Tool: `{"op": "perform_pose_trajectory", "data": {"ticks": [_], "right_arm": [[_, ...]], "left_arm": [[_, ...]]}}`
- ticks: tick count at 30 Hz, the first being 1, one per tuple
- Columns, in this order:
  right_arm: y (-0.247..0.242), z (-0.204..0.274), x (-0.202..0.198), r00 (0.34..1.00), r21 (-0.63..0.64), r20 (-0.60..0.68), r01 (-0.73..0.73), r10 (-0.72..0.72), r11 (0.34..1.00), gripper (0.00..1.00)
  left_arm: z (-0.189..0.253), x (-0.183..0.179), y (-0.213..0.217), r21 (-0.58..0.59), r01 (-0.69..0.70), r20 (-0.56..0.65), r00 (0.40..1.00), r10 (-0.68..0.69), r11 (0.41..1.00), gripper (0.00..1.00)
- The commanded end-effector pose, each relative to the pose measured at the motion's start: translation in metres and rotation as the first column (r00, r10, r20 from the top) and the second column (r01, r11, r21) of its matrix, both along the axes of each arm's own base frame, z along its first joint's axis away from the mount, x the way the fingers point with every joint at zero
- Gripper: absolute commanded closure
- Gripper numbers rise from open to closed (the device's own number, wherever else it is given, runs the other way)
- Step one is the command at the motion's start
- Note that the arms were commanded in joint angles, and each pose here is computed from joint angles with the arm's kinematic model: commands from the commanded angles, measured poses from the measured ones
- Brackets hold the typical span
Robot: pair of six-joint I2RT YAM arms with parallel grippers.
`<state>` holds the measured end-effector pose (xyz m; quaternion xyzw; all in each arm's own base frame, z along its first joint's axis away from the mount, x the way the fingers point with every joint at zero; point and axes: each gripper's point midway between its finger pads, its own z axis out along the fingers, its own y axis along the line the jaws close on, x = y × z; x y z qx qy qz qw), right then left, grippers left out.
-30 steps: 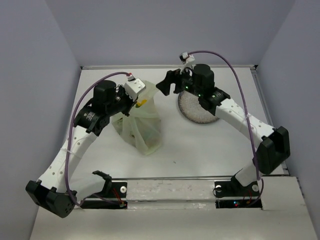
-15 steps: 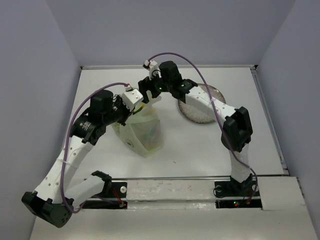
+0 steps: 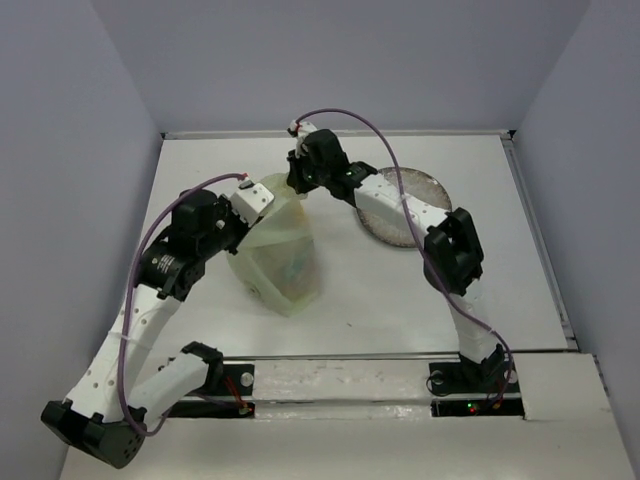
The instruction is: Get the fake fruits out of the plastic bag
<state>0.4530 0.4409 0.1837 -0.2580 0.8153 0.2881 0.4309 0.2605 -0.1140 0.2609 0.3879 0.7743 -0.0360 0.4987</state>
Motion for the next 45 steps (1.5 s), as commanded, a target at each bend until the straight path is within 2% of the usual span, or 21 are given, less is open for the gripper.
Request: {"op": "perform_pose_trajectory", "data": {"ticks": [1,4,5,6,7,8,10,12,15,19,21,22,24,26,29,33,36,39,40,42,45], "right_arm": [[-0.068,0.116,0.017,0.909,0.162,0.152,0.364,-0.388,0.917,0.99],[-0.106,0.116,0.001,0.847,0.219,0.146,0.476,-0.511,0.852,0.99],[-0.126,0.147,-0.013,0.815,0.299,0.146,0.504,-0.560,0.811,0.99],[-0.136,0.121,-0.023,0.814,0.268,0.133,0.520,-0.566,0.811,0.99],[-0.142,0.124,-0.029,0.807,0.299,0.125,0.524,-0.577,0.797,0.99],[-0.150,0.137,-0.042,0.807,0.341,0.109,0.518,-0.580,0.784,0.99],[-0.157,0.103,-0.058,0.823,0.298,0.069,0.522,-0.564,0.799,0.99],[-0.159,0.097,-0.074,0.845,0.315,0.021,0.502,-0.534,0.806,0.99],[-0.164,0.070,-0.095,0.863,0.296,-0.038,0.492,-0.504,0.819,0.99],[-0.163,0.039,-0.119,0.893,0.260,-0.101,0.449,-0.438,0.855,0.99],[-0.158,0.018,-0.134,0.918,0.216,-0.143,0.394,-0.370,0.893,0.89],[-0.154,0.016,-0.140,0.935,0.201,-0.142,0.348,-0.325,0.916,0.67],[-0.158,0.020,-0.148,0.946,0.137,-0.139,0.312,-0.294,0.940,0.52],[-0.166,0.042,-0.156,0.963,0.091,-0.068,0.266,-0.260,0.960,0.33],[-0.182,0.117,-0.157,0.963,0.120,0.113,0.231,-0.245,0.965,0.22],[-0.175,0.196,-0.168,0.946,0.183,0.284,0.108,-0.158,0.977,0.25],[-0.134,0.228,-0.184,0.938,0.218,0.346,-0.074,-0.007,0.973,0.31],[-0.072,0.216,-0.187,0.936,0.154,0.328,-0.182,0.123,0.971,0.39],[-0.046,0.185,-0.180,0.944,0.094,0.280,-0.206,0.173,0.974,0.39],[-0.019,0.177,-0.185,0.937,0.055,0.249,-0.267,0.246,0.962,0.45],[0.006,0.124,-0.177,0.948,-0.002,0.127,-0.294,0.292,0.956,0.55]], "left_arm": [[0.025,0.027,0.051,0.052,-0.259,0.158,0.956,0.248,0.964,1.00],[0.072,0.050,0.097,-0.026,-0.437,0.276,0.861,0.427,0.899,1.00],[0.086,0.055,0.105,-0.063,-0.454,0.295,0.842,0.451,0.889,1.00],[0.107,0.060,0.119,-0.099,-0.494,0.316,0.807,0.498,0.864,1.00],[0.115,0.062,0.122,-0.128,-0.502,0.320,0.795,0.515,0.855,1.00],[0.123,0.064,0.119,-0.146,-0.484,0.326,0.800,0.504,0.863,1.00],[0.129,0.064,0.110,-0.167,-0.442,0.323,0.820,0.472,0.881,1.00],[0.116,0.059,0.091,-0.175,-0.354,0.274,0.879,0.390,0.919,1.00],[0.062,0.046,0.075,-0.146,-0.294,0.134,0.940,0.313,0.945,1.00],[0.006,0.022,0.070,-0.104,-0.270,0.017,0.962,0.273,0.957,1.00],[-0.014,0.009,0.067,-0.072,-0.232,-0.032,0.973,0.230,0.970,1.00],[-0.022,0.001,0.066,-0.057,-0.210,-0.046,0.977,0.208,0.976,1.00],[-0.031,-0.009,0.062,-0.040,-0.169,-0.074,0.983,0.166,0.985,1.00],[-0.037,-0.015,0.059,-0.023,-0.126,-0.090,0.988,0.123,0.992,1.00],[-0.034,-0.016,0.057,-0.011,-0.095,-0.078,0.993,0.094,0.995,1.00],[-0.018,-0.014,0.054,-0.025,-0.078,-0.045,0.996,0.076,0.997,1.00],[-0.004,-0.016,0.052,-0.034,-0.065,-0.029,0.998,0.064,0.997,0.99],[-0.008,-0.018,0.055,0.005,-0.057,-0.040,0.998,0.057,0.998,0.94],[-0.014,-0.019,0.057,0.020,-0.060,-0.052,0.997,0.061,0.998,0.92],[-0.021,-0.017,0.063,0.048,-0.077,-0.057,0.995,0.080,0.996,0.91],[-0.020,-0.012,0.068,0.055,-0.114,-0.051,0.992,0.117,0.992,0.91]]}}
